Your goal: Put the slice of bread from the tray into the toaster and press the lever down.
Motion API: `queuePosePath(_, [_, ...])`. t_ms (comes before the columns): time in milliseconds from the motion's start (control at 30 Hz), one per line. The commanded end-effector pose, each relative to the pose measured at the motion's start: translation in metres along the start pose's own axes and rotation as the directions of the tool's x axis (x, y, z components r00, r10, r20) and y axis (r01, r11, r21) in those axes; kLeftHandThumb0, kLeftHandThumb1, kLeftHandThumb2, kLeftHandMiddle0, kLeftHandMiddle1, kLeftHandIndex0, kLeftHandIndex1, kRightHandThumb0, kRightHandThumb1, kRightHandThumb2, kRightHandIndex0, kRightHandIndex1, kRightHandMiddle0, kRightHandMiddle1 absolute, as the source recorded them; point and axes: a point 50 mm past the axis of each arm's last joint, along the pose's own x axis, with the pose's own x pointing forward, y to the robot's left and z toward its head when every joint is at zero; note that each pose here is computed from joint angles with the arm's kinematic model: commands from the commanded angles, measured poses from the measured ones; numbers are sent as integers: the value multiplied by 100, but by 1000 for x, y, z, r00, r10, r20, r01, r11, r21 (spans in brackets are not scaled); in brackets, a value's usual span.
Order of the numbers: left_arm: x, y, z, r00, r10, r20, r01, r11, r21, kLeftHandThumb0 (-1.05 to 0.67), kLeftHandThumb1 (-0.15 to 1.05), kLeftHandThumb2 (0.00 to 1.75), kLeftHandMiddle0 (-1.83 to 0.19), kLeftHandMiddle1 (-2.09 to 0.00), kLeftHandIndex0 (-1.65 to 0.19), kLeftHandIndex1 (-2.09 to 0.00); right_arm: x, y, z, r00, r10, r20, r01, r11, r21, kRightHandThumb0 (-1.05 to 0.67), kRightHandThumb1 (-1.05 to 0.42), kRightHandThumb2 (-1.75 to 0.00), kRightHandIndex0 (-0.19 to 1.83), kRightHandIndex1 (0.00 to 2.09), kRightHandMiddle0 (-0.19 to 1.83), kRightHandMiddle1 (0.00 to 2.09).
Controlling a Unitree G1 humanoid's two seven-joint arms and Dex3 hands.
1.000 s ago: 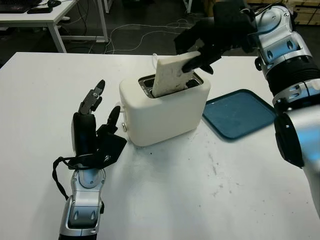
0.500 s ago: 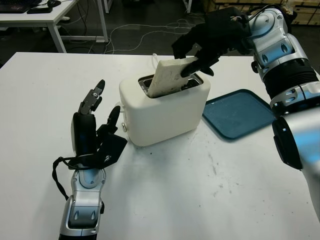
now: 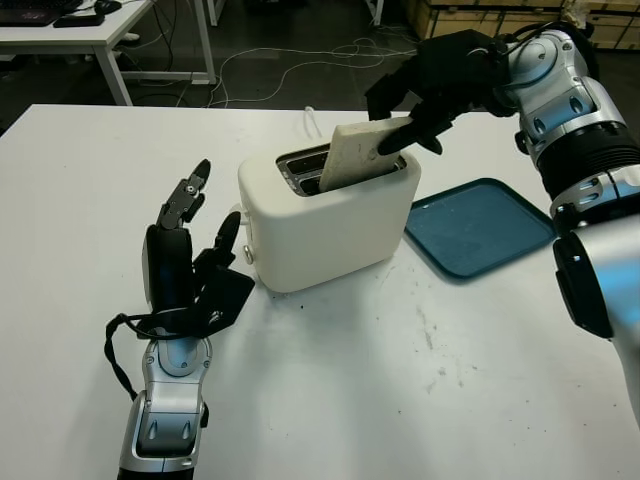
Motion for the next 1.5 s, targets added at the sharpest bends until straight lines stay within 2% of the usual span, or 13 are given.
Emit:
queuePosePath(0, [0, 0, 1, 1000, -1, 12, 1, 1000, -2, -46, 92, 38, -25, -68, -46, -1, -9, -11, 6, 999, -43, 7, 43, 998, -42, -40, -92, -23, 98, 175, 73, 175])
queuePosePath(300, [0, 0, 2, 1000, 5, 7, -5, 1000, -13, -46, 92, 38, -25, -67, -45, 0, 2, 0, 7, 997, -43, 58, 48, 996, -75, -50, -92, -19, 101, 175, 81, 175])
queuePosePath(333, [0, 0, 2, 1000, 7, 9, -7, 1000, -9, -46, 92, 37, -26, -67, -46, -1, 3, 3, 8, 997, -32, 71, 39, 995, -97, -53, -92, -15, 95, 171, 79, 165])
queuePosePath(400, [0, 0, 2, 1000, 8, 13, -8, 1000, -5, -46, 92, 37, -27, -68, -46, -1, 4, 6, 12, 998, 0, 66, 12, 983, -185, -66, -92, -6, 73, 145, 74, 111])
queuePosePath(467, [0, 0, 1, 1000, 6, 12, -6, 1000, -4, -47, 92, 38, -27, -67, -46, -1, 4, 8, 15, 998, 24, 54, -9, 968, -252, -76, -91, -1, 52, 95, 73, 48])
queuePosePath(567, [0, 0, 1, 1000, 2, 10, -2, 1000, -6, -47, 92, 38, -26, -67, -46, 0, 3, 11, 18, 998, 25, 59, -6, 951, -308, -78, -86, 0, 27, 69, 65, 11])
queuePosePath(667, [0, 0, 1, 1000, 2, 17, -2, 1000, -5, -46, 92, 38, -26, -67, -46, 0, 2, 15, 18, 996, 13, 85, 18, 934, -356, -78, -83, 0, 10, 79, 57, 1])
queuePosePath(767, [0, 0, 1, 1000, 2, 14, -2, 1000, 1, -46, 92, 38, -26, -67, -46, -1, 1, 18, 18, 995, -5, 102, 46, 913, -406, -79, -81, 0, 2, 68, 50, 0])
queuePosePath(1067, [-1, 0, 1, 1000, -1, 4, 1, 1000, 0, -47, 92, 37, -27, -66, -46, -1, -2, 20, 17, 990, -33, 139, 92, 891, -444, -72, -79, 0, 1, 56, 42, 0])
queuePosePath(1167, [-1, 0, 1, 1000, 1, 0, -1, 1000, -4, -47, 92, 37, -27, -66, -46, -1, -5, 20, 16, 977, -87, 196, 173, 859, -482, -67, -80, 0, 6, 58, 45, 1])
queuePosePath(1233, [-1, 0, 1, 1000, 0, 2, 0, 1000, -1, -46, 92, 37, -27, -66, -46, -1, -9, 20, 16, 952, -150, 267, 271, 817, -509, -60, -82, -1, 13, 61, 49, 3])
queuePosePath(1333, [-1, 1, 1, 1000, -2, 9, 2, 1000, 9, -44, 92, 38, -27, -66, -46, -1, -19, 20, 17, 878, -262, 400, 458, 700, -547, -53, -84, -1, 26, 66, 56, 6])
queuePosePath(1467, [1, 4, 1, 1000, 10, 17, -10, 1000, 14, -43, 92, 36, -28, -66, -47, -1, -34, 18, 12, 693, -434, 575, 711, 545, -444, -45, -83, 0, 44, 71, 69, 11])
